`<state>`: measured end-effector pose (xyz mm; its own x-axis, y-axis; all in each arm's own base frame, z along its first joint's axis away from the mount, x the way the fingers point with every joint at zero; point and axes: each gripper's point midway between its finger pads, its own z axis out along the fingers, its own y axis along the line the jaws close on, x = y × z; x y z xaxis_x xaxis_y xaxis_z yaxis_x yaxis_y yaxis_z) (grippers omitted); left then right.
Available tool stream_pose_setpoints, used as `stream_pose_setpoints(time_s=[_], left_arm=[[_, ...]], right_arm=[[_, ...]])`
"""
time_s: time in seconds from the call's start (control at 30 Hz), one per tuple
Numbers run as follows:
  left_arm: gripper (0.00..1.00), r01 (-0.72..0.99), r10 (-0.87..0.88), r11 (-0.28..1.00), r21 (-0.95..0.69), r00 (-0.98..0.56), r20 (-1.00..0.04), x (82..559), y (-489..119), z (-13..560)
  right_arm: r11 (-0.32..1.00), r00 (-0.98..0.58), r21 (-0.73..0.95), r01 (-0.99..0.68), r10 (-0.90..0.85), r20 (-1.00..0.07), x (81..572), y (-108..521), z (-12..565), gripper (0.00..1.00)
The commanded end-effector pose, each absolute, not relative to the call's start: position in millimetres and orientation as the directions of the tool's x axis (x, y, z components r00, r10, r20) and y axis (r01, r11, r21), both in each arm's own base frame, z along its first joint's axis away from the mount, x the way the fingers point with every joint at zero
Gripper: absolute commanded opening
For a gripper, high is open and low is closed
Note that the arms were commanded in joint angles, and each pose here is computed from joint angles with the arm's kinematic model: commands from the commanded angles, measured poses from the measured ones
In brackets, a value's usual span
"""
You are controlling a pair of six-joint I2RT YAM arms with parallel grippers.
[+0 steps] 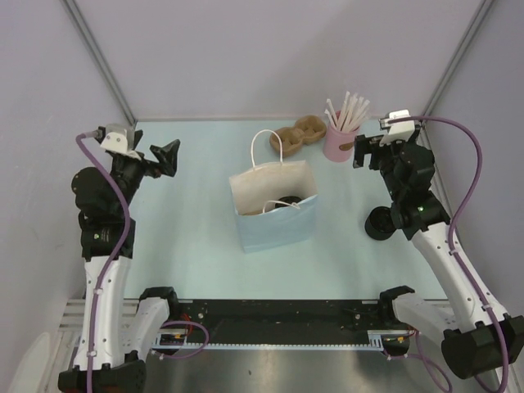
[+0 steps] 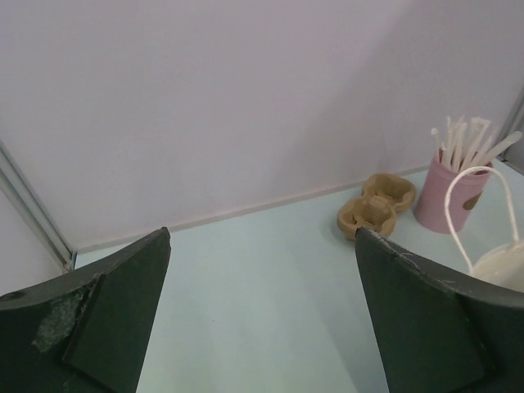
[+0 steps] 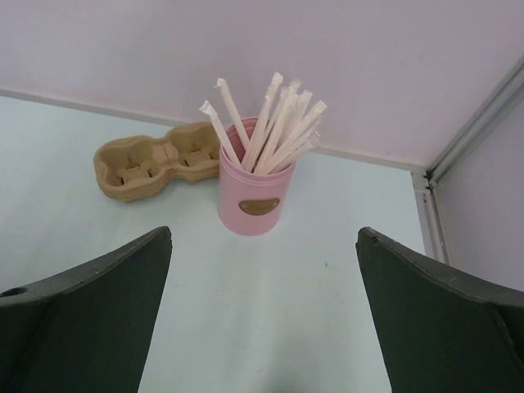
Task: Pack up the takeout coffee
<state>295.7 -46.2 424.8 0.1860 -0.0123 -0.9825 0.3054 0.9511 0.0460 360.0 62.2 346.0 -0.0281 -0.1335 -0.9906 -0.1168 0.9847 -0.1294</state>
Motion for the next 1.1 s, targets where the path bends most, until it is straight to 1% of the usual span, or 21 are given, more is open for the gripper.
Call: stream_pose_setpoints(time_s=[0.0, 0.1, 0.2, 0.33, 0.8, 1.07], left_arm=[[0.99, 0.227, 0.004, 0.972, 0.062, 0.251, -0.968, 306.6, -31.4, 425.4], [0.99, 0.205, 0.014, 0.977, 0.063, 0.233, -0.972, 309.6, -27.3, 416.9], [0.99, 0.24, 0.011, 0.969, 0.061, 0.205, -0.979, 308.4, -33.7, 411.8], [1.0, 0.243, 0.033, 0.966, 0.082, 0.201, -0.979, 307.7, -34.2, 409.9], [1.0, 0.228, 0.039, 0.97, 0.088, 0.208, -0.977, 303.9, -31.8, 404.8], [0.99, 0.221, 0.039, 0.971, 0.09, 0.224, -0.974, 300.3, -30.9, 405.5]], right_arm=[[0.992, 0.088, -0.096, -0.077, -0.089, -0.992, 356.7, 67.8, 375.9, 1.0], [0.992, 0.108, -0.089, -0.092, -0.078, -0.991, 353.1, 75.8, 381.1, 1.0], [0.989, 0.144, -0.106, -0.1, -0.091, -0.985, 345.1, 85.7, 391.5, 1.0], [0.993, 0.186, -0.097, -0.068, -0.082, -0.979, 336.7, 86.2, 405.2, 1.0], [1.0, 0.219, -0.013, -0.019, -0.009, -0.976, 331.5, 74.0, 417.6, 1.0], [0.999, 0.237, 0.025, -0.024, 0.03, -0.971, 324.9, 66.0, 424.5, 1.0]])
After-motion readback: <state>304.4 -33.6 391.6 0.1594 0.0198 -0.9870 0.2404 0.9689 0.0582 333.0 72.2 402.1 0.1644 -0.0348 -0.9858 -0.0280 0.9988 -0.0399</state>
